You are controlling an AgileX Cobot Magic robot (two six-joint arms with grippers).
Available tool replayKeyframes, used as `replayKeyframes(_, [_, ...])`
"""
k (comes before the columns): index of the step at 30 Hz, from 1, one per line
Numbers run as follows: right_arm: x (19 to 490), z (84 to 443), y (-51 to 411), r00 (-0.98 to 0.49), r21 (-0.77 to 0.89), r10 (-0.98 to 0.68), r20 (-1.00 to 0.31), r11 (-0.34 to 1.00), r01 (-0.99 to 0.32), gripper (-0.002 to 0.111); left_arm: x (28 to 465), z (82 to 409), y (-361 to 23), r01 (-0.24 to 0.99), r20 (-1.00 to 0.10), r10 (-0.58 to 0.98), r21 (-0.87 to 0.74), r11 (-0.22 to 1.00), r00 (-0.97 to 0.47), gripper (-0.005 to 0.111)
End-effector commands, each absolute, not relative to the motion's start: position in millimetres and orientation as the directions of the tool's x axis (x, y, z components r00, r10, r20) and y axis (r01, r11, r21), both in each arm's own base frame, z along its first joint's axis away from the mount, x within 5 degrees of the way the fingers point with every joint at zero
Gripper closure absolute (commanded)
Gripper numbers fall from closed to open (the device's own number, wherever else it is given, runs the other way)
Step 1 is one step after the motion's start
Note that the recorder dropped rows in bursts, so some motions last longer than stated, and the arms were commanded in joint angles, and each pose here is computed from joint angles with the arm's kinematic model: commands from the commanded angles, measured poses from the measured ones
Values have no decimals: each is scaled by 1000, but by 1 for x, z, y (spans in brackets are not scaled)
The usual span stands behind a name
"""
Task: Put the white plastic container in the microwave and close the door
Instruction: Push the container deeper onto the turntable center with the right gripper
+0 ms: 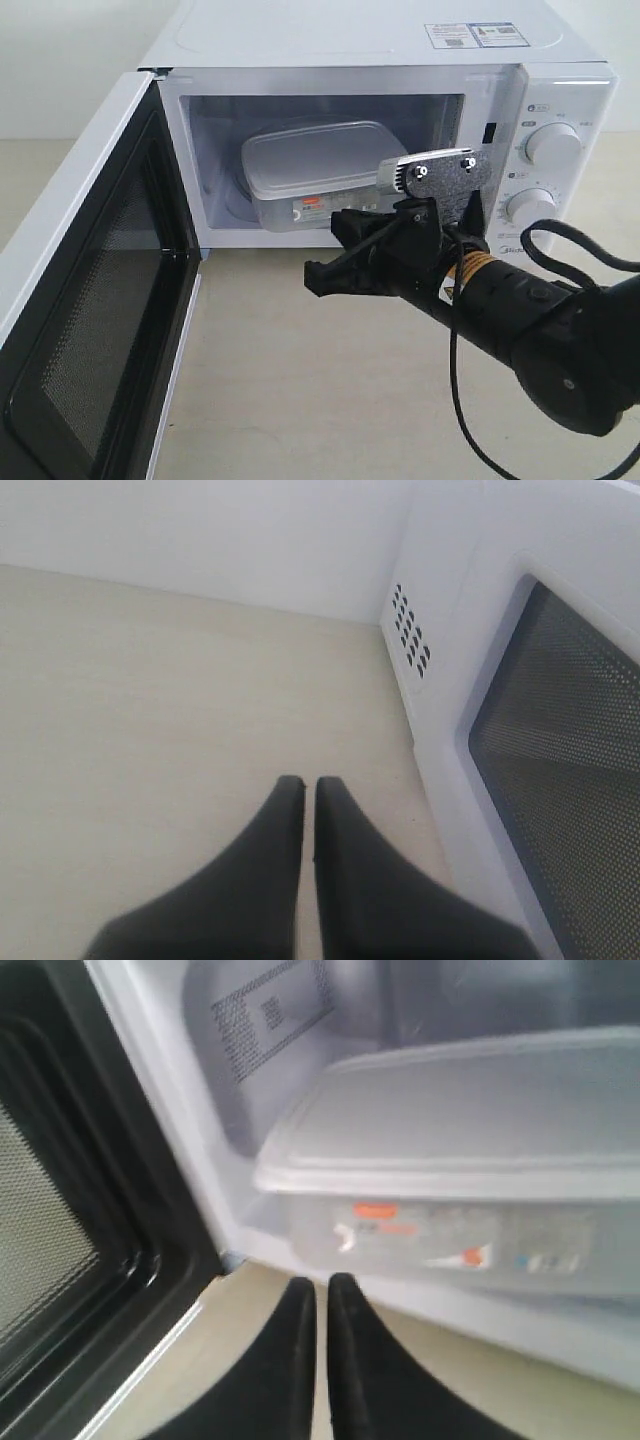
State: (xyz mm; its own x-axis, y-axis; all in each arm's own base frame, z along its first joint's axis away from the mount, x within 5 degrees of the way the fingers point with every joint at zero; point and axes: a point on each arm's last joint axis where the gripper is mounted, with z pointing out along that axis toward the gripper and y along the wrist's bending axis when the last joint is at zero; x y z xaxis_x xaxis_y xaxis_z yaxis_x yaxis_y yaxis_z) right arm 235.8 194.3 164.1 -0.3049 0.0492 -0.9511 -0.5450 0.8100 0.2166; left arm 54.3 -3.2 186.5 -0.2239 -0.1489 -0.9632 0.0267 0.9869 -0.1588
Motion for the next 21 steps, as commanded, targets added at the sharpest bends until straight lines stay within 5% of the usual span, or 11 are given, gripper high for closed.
replayKeyframes(1, [244,155,195,-216,159,49,-975,832,-531,108,54,185,-3,22,-964,-145,-153,988,-224,102])
replayKeyframes(21, [313,131,249,-313,170,19,-950,868,-466,108,54,185,-3,22,-964,-145,-153,988,-224,102])
